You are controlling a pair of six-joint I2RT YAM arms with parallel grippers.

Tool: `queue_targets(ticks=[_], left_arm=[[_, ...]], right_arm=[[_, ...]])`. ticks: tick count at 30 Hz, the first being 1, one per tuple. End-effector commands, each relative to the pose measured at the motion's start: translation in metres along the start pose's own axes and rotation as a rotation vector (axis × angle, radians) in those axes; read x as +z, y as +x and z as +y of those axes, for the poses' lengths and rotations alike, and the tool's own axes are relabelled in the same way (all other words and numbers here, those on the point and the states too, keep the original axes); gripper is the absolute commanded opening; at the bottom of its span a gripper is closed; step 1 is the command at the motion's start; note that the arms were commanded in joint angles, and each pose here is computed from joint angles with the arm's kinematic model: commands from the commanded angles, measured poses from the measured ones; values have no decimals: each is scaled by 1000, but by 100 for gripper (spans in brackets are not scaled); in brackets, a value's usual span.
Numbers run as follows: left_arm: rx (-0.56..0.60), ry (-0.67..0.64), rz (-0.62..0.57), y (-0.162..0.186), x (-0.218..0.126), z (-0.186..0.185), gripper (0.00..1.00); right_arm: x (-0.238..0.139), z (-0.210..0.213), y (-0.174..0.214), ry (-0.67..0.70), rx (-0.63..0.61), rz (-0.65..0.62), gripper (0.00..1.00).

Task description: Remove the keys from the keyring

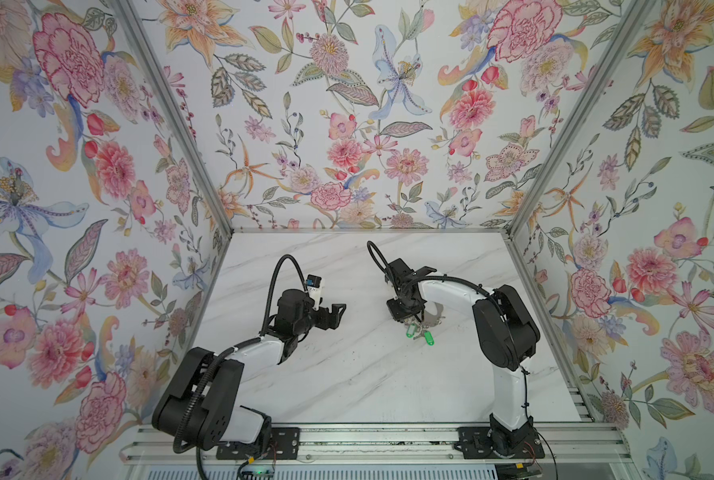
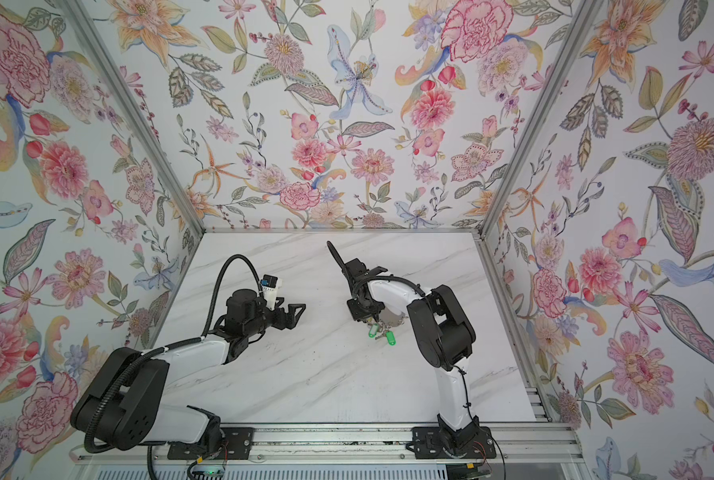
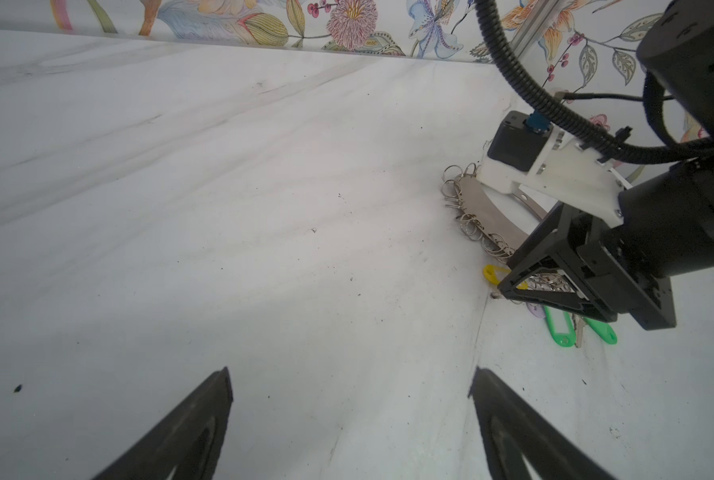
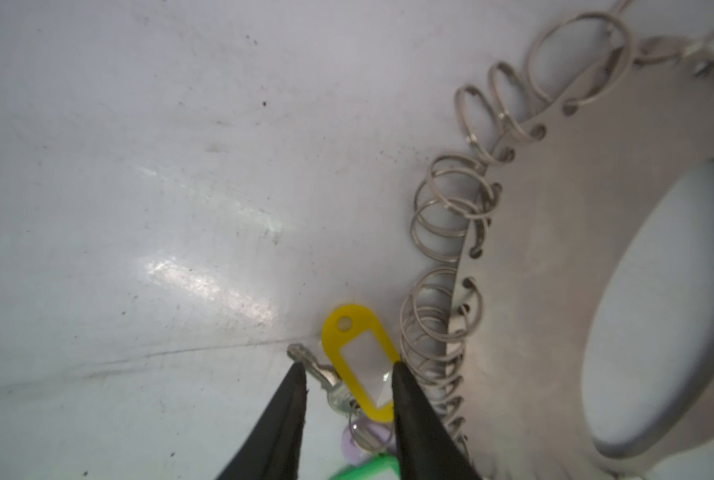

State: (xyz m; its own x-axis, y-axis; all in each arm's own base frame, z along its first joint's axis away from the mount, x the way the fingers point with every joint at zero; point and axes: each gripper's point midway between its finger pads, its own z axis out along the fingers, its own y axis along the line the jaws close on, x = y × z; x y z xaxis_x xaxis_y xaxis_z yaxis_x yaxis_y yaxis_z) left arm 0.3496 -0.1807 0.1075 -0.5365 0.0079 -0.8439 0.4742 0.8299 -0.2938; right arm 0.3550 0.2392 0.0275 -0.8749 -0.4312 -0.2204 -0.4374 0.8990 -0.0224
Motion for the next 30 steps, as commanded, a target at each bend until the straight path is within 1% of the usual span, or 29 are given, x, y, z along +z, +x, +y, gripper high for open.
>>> queue_targets(ticks=[1,6,9,10,11,14,18,21,30], left_arm=[[28,17,-5,-1,-3,-6,93],[27,23,-3,1,-2,-6,93],[30,27,-3,0,-2,-7,93],[30,26,-3,0,-3,-7,93],[32,28,-2,1,-3,-7,93],[35,25,-3,1,-3,-7,93],[37,31,-5,-1,-3,-8,93],[35,32,-9,-3,-3,-8,93],[24,47,-20,-8,-1,-11,93]], right_arm=[[8,-8,5,51,-23,40,36],[19,-6,14,45,-27,76,35],[24,-5,19,45,-25,94,32],[24,-7,21,48,-24,96,29],[24,-7,22,47,-23,96,24],[17,-7,19,44,-21,76,16],[3,-8,13,42,-11,40,7],[-12,-8,7,36,1,-4,4],[-76,-9,-11,-8,47,-177,2]])
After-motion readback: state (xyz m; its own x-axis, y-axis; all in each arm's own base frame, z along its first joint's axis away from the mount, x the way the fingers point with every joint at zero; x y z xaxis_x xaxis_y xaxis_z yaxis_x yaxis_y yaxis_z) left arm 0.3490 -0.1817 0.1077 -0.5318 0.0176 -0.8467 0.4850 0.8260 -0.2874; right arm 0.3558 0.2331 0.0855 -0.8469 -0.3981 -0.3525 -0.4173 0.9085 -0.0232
